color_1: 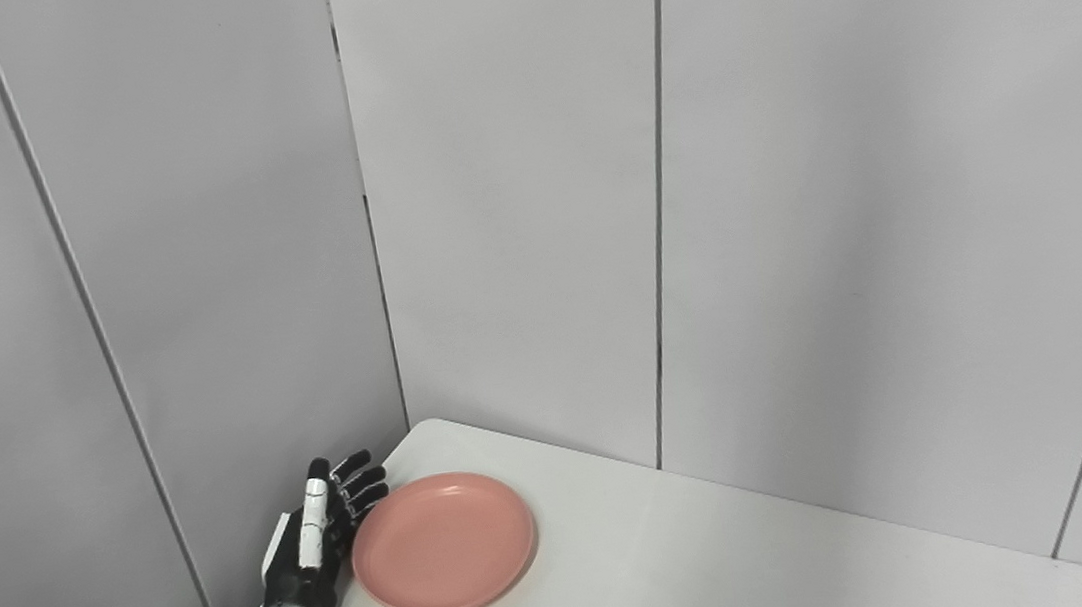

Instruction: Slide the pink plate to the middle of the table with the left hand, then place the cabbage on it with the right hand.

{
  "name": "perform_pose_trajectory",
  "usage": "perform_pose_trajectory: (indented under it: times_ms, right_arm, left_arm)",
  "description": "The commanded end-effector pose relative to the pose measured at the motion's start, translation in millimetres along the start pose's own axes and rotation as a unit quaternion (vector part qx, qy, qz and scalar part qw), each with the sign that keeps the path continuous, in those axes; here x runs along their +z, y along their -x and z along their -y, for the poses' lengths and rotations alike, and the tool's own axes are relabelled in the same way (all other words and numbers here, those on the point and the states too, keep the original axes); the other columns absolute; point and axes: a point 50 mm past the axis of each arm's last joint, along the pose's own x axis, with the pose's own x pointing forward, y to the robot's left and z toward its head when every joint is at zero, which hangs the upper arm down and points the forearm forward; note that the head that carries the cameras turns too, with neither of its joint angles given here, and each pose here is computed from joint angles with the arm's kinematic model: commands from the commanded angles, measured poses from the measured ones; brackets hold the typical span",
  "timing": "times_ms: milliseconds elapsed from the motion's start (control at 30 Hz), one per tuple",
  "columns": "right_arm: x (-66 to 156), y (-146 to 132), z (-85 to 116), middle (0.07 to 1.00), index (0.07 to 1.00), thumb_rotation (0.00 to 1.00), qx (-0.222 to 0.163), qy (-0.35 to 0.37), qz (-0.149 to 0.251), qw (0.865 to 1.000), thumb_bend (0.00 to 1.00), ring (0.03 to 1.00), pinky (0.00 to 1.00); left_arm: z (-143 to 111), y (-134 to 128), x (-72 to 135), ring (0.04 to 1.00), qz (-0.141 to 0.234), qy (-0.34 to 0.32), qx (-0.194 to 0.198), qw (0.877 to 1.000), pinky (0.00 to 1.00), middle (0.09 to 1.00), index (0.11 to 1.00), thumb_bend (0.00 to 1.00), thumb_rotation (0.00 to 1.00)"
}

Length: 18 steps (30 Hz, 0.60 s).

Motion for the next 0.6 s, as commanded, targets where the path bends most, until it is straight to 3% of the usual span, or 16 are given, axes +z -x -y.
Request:
perform_pose_trajectory:
  times_ms: [0,367,567]
  right_arm:
    - [0,2,3,1.0,1.0,0.79,-0.009,-0.002,-0.005,1.0,0.68,1.0,1.0]
    - [0,4,1,1.0,1.0,0.82,-0.012,0.015,0.002,1.0,0.66,1.0,1.0]
    - [0,2,0,1.0,1.0,0.8,-0.016,0.009,0.0,1.0,0.68,1.0,1.0]
  left_arm:
    - [15,-10,7,0.834,0.014,0.007,-0.013,1.0,0.84,0.811,0.801,0.86,1.0]
    - [47,-13,-2,0.876,-0.002,0.024,-0.034,0.999,0.89,0.833,0.827,0.86,1.0]
    - [70,-12,-9,0.868,-0.022,0.023,-0.065,0.997,0.87,0.837,0.834,0.87,1.0]
